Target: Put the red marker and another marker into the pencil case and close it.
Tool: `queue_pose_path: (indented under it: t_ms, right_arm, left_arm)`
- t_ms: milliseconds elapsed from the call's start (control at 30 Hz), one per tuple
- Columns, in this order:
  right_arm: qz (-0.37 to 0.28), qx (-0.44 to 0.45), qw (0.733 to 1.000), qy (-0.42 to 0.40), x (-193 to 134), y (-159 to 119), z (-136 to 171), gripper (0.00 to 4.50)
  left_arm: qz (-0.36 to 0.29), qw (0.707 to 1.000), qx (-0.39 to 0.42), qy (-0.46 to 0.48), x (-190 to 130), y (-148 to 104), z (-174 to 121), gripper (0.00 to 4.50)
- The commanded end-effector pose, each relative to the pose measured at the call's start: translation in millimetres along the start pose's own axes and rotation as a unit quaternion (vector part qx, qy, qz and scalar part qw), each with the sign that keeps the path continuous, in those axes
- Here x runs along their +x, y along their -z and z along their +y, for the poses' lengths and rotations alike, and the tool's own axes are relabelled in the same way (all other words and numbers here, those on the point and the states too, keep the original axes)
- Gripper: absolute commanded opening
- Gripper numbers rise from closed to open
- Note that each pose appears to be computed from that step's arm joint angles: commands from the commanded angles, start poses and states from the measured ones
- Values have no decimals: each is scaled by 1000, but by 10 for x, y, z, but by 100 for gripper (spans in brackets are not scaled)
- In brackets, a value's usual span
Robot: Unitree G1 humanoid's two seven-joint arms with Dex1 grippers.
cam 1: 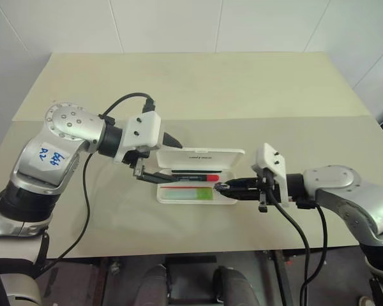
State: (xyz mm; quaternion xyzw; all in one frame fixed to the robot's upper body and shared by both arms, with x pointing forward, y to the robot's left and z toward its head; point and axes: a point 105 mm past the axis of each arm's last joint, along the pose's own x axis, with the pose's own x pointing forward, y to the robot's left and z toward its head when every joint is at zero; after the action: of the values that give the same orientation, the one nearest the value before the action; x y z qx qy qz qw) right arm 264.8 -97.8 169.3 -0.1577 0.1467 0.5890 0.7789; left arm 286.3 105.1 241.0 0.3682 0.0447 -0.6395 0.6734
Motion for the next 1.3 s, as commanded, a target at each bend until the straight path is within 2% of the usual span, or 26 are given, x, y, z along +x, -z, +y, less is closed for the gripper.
queue_pose_path:
  t_ms: [33,367,600,633,967,1067,1167,1300]
  right_arm:
    - [17,-34,999,-18,36,28,4,38]
    - [51,-78,996,-3,116,107,-254,38]
    - [57,-89,994,-10,120,113,-264,38]
    - [58,-89,994,-11,118,116,-262,113]
    - [55,-85,995,-11,20,97,-265,447]
    - [25,-66,997,-16,-146,20,-223,447]
    - [-44,-32,998,-26,-414,-131,-138,447]
    - [-123,-10,992,0,-820,-293,-90,447]
  left_arm:
    - [-5,1000,20,-9,-75,-100,-26,418]
    - [-2,1000,8,-25,-85,-94,-38,418]
    - [-4,1000,6,-26,-78,-105,-43,418]
    - [-4,1000,6,-26,-78,-107,-43,418]
    - [-11,999,7,-35,-99,-131,10,418]
    - [-21,999,12,-47,-173,-172,78,418]
    - [-30,997,18,-70,-320,-203,205,418]
    - [-50,994,17,-99,-508,-201,459,418]
